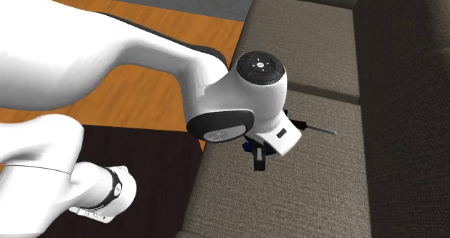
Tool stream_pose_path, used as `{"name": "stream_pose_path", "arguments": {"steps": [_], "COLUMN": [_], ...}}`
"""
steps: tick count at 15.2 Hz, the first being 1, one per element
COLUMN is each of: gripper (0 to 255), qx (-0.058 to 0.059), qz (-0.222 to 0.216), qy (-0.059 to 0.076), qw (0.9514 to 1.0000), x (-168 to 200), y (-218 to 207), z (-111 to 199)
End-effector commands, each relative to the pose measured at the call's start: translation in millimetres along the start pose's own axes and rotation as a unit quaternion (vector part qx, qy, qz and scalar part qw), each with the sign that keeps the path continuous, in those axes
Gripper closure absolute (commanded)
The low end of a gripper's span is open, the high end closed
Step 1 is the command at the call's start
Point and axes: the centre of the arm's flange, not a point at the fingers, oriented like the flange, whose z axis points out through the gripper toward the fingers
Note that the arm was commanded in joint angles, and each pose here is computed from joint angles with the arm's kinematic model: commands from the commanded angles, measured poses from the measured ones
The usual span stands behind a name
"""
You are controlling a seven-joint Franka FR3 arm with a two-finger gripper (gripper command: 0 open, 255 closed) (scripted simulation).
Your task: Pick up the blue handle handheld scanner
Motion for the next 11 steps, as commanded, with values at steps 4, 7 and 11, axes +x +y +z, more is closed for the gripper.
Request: {"name": "stream_pose_path", "arguments": {"steps": [4,7,11], "gripper": [0,0,0], "qx": [-0.001,-0.003,-0.003], "qz": [-0.007,-0.012,-0.012], "qy": [0.008,0.012,0.013], "qw": [0.9999,0.9999,0.9998], "x": [23,38,38], "y": [-29,-47,-50], "z": [56,87,108]}}
